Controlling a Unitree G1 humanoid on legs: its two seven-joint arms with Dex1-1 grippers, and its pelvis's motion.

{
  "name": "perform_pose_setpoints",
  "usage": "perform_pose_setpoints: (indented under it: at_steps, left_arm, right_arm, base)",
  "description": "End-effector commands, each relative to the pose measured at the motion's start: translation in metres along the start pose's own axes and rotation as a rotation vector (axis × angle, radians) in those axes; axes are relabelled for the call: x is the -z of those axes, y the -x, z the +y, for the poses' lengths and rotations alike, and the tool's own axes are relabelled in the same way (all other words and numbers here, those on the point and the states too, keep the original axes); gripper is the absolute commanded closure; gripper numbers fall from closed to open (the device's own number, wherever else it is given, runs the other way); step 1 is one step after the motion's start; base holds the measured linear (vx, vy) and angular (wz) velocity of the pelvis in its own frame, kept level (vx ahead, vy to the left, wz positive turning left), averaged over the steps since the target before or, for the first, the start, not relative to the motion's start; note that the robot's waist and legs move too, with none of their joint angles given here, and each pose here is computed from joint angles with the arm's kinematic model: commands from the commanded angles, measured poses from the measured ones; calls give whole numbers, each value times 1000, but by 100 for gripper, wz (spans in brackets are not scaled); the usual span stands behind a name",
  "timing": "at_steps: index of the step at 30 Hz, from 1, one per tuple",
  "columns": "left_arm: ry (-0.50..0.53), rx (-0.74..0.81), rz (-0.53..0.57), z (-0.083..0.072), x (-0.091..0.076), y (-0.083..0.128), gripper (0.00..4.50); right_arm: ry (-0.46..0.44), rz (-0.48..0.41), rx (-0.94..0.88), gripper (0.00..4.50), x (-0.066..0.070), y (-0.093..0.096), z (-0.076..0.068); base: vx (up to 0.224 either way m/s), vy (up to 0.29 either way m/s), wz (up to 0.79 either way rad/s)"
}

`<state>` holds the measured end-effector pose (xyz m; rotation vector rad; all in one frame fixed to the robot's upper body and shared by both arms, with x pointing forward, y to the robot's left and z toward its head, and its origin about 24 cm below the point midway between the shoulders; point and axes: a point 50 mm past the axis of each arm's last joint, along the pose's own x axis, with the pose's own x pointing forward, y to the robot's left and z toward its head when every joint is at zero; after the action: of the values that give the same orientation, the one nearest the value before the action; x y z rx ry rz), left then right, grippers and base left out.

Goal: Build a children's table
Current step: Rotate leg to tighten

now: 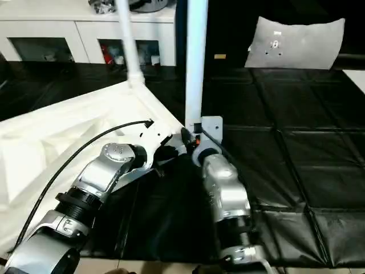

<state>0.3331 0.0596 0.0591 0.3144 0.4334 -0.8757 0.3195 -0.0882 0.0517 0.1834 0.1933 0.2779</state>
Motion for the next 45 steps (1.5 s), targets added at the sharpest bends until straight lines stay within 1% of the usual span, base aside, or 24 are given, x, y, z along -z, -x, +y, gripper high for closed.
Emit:
perform_pose_setpoints:
  at_steps: [1,3,5,6,7,8,9,10,11,12,13,14,15,17,19,23,27,29,31,32,36,37,40,45]
  left_arm:
    - [-66,12,-66,-3,-20,-1,450]
    - [-84,34,-54,1,-13,4,450]
    - [-94,47,-49,2,-10,7,450]
    - [-112,68,-36,5,-5,11,450]
    - [-132,88,-25,7,-1,14,450]
    - [-132,88,-25,7,-1,14,450]
    - [-158,124,-5,10,6,20,450]
    - [-158,124,-5,10,6,20,450]
    - [-187,170,1,12,9,25,450]
    - [-193,178,3,12,10,25,450]
    - [-230,235,18,14,15,31,450]
    - [-233,240,20,14,15,32,450]
    - [-254,290,33,14,18,36,450]
    - [-270,327,44,14,21,38,450]
    - [-333,454,66,11,28,46,450]
    - [-379,584,75,8,34,53,450]
    - [-410,675,108,8,37,57,450]
    - [-418,703,117,8,38,59,450]
    - [-435,738,128,7,39,60,450]
    - [-455,771,134,5,37,60,450]
    - [-502,853,133,2,35,61,450]
    - [-502,853,133,2,35,61,450]
    - [-533,905,129,-4,30,59,450]
    - [-549,919,125,-6,27,57,450]
  right_arm:
    - [-48,27,-160,132,9,1,28]
    - [-37,-2,-224,130,5,7,20]
    - [-27,-11,-256,114,3,11,16]
    - [3,-19,-286,114,1,16,7]
    - [26,-18,-321,85,0,22,-2]
    - [26,-18,-321,82,0,22,-2]
    - [67,-13,-365,75,-2,30,-16]
    - [67,-13,-365,75,-2,30,-16]
    - [99,-2,-401,61,-5,37,-28]
    - [104,-1,-408,41,-5,38,-30]
    - [150,17,-452,38,-9,46,-45]
    - [153,18,-455,36,-9,47,-46]
    - [193,36,-495,27,-13,52,-56]
    - [222,57,-537,4,-15,56,-61]
    - [289,110,-693,4,-22,66,-67]
    - [353,161,-853,4,-29,72,-68]
    - [363,208,-965,4,-32,71,-64]
    - [364,224,-996,31,-33,71,-63]
    - [360,247,-1035,41,-33,70,-61]
    - [350,274,-1076,63,-32,70,-58]
    - [336,334,-1169,78,-30,69,-56]
    - [336,334,-1169,105,-30,69,-56]
    - [333,394,-1233,117,-25,68,-53]
    - [341,414,-1252,158,-21,64,-50]
  base:
    - [0,0,0]
    - [0,0,0]
    - [0,0,0]
    - [0,0,0]
    - [0,0,0]
    - [0,0,0]
    - [0,0,0]
    - [0,0,0]
    - [0,0,0]
    - [0,0,0]
    - [0,0,0]
    - [0,0,0]
    - [0,0,0]
    - [0,0,0]
    - [0,0,0]
    - [0,0,0]
    - [0,0,0]
    - [0,0,0]
    - [0,0,0]
    - [0,0,0]
    - [0,0,0]
    - [0,0,0]
    - [0,0,0]
    - [0,0,0]
